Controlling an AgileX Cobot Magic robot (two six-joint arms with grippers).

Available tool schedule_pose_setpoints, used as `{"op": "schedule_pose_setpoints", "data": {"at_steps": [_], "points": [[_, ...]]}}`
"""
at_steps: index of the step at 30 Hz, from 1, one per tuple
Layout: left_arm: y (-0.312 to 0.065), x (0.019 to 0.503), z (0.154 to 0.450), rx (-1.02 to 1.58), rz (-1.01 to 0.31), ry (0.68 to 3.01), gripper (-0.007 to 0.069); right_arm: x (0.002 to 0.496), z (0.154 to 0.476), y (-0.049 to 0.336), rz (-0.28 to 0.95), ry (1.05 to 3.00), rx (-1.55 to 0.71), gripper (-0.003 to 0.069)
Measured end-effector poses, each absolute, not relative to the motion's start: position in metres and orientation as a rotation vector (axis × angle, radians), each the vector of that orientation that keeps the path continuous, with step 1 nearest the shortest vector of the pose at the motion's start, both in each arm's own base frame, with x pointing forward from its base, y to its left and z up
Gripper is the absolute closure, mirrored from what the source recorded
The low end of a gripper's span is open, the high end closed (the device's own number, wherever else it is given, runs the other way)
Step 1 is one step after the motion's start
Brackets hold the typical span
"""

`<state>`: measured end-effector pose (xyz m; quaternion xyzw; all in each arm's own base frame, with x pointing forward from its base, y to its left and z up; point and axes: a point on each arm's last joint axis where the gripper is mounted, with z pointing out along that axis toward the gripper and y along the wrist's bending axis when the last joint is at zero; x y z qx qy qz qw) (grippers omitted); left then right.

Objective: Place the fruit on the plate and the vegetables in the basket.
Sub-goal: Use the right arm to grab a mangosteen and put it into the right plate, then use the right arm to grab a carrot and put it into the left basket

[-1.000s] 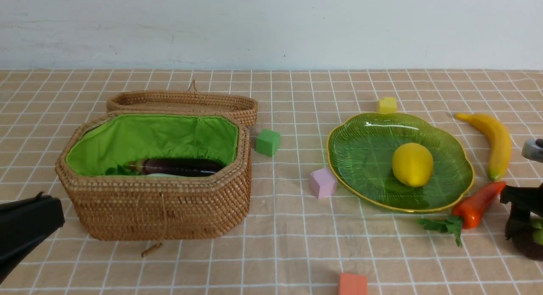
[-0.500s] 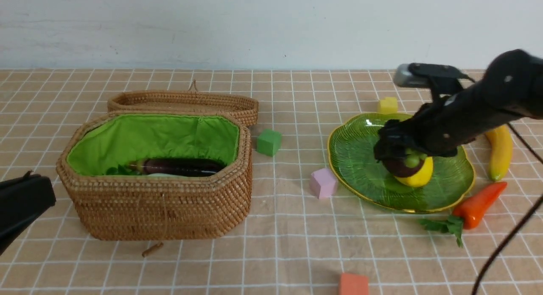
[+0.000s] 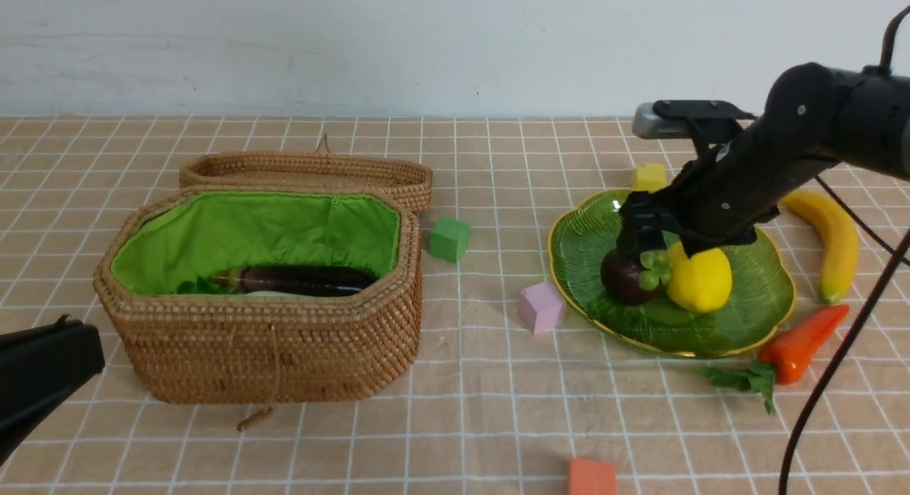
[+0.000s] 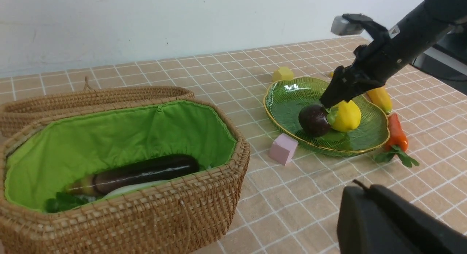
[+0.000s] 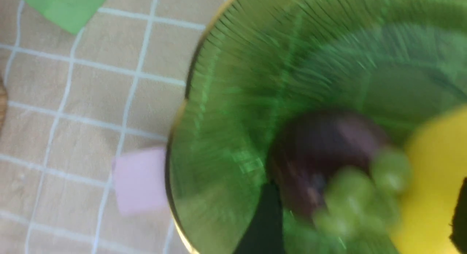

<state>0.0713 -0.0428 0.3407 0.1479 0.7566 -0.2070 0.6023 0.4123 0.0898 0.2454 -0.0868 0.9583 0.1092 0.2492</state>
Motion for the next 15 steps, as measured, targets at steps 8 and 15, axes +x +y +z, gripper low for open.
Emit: {"op": "schedule_pose_setpoints", "data": {"at_steps": [8, 15], "points": [[-0.043, 0.071, 0.341, 0.343, -0.479, 1.753, 0.0638, 0.36, 0.271, -0.009, 0.113, 2.72, 0.265, 0.0243], [-0.043, 0.071, 0.339, 0.351, -0.481, 1.765, 0.0638, 0.362, 0.22, -0.068, 0.388, 2.62, 0.849, 0.0214]]}}
